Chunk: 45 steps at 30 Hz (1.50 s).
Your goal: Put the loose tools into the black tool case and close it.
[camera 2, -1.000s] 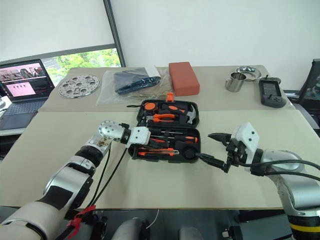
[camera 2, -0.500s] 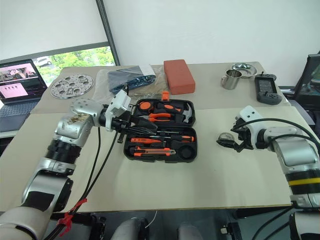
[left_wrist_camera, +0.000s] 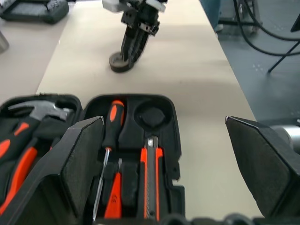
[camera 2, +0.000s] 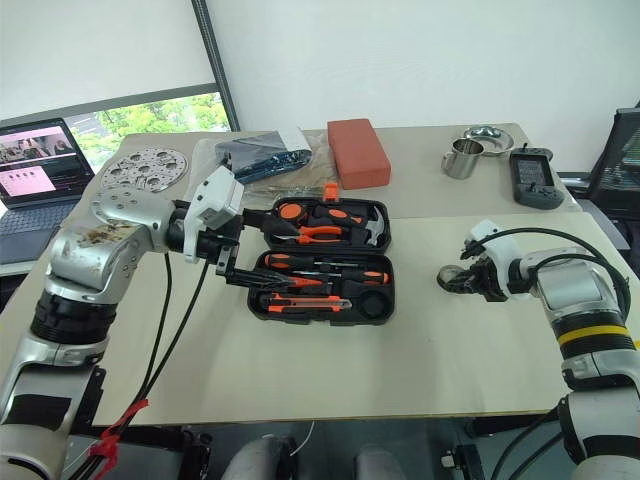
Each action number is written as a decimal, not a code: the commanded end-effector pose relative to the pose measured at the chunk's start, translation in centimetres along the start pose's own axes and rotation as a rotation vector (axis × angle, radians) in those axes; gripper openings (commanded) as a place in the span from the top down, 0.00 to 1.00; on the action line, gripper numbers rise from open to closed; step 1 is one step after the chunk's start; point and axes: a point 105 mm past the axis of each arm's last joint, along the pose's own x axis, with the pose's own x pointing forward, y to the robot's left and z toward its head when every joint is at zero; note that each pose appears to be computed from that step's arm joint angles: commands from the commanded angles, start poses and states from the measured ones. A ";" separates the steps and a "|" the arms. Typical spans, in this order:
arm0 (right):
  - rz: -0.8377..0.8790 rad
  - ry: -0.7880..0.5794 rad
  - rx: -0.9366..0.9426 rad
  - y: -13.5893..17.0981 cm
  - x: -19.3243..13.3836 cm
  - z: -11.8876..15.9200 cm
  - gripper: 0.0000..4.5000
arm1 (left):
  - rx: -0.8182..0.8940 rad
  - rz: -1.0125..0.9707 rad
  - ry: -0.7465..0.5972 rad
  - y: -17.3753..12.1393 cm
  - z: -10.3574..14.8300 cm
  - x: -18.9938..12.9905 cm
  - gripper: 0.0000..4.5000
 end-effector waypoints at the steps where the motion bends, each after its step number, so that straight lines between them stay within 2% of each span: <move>1: 0.019 -0.015 -0.050 0.1 -0.1 1.0 0.99 | 0.023 0.028 -0.014 -0.3 0.9 -0.5 0.00; 6: 0.016 -0.028 -0.086 0.1 -0.2 1.8 0.99 | -0.001 0.031 -0.024 -0.7 0.9 -0.4 0.00; 9: 0.054 -0.060 -0.159 1.0 -1.1 3.4 0.99 | -0.008 0.031 -0.020 -0.9 0.9 -0.5 0.00; 12: 0.200 -0.120 -0.289 4.9 -2.0 6.4 0.99 | -0.019 0.021 -0.008 -1.2 0.6 -0.6 0.00; 15: 0.305 -0.129 -0.394 8.4 -2.1 7.6 0.99 | -0.023 0.006 0.004 -1.4 0.3 -0.6 0.00; 22: 0.405 -0.065 -0.520 13.0 -0.1 6.6 0.99 | 0.042 -0.063 0.042 -2.4 -0.4 -0.4 0.00; 34: 0.420 -0.089 -0.528 14.1 1.4 6.7 0.99 | 0.075 -0.100 0.035 -2.7 -0.4 -0.2 0.00; 45: 0.409 -0.117 -0.533 13.8 0.4 7.5 0.17 | 0.074 -0.068 0.021 -2.3 -0.5 -0.5 0.00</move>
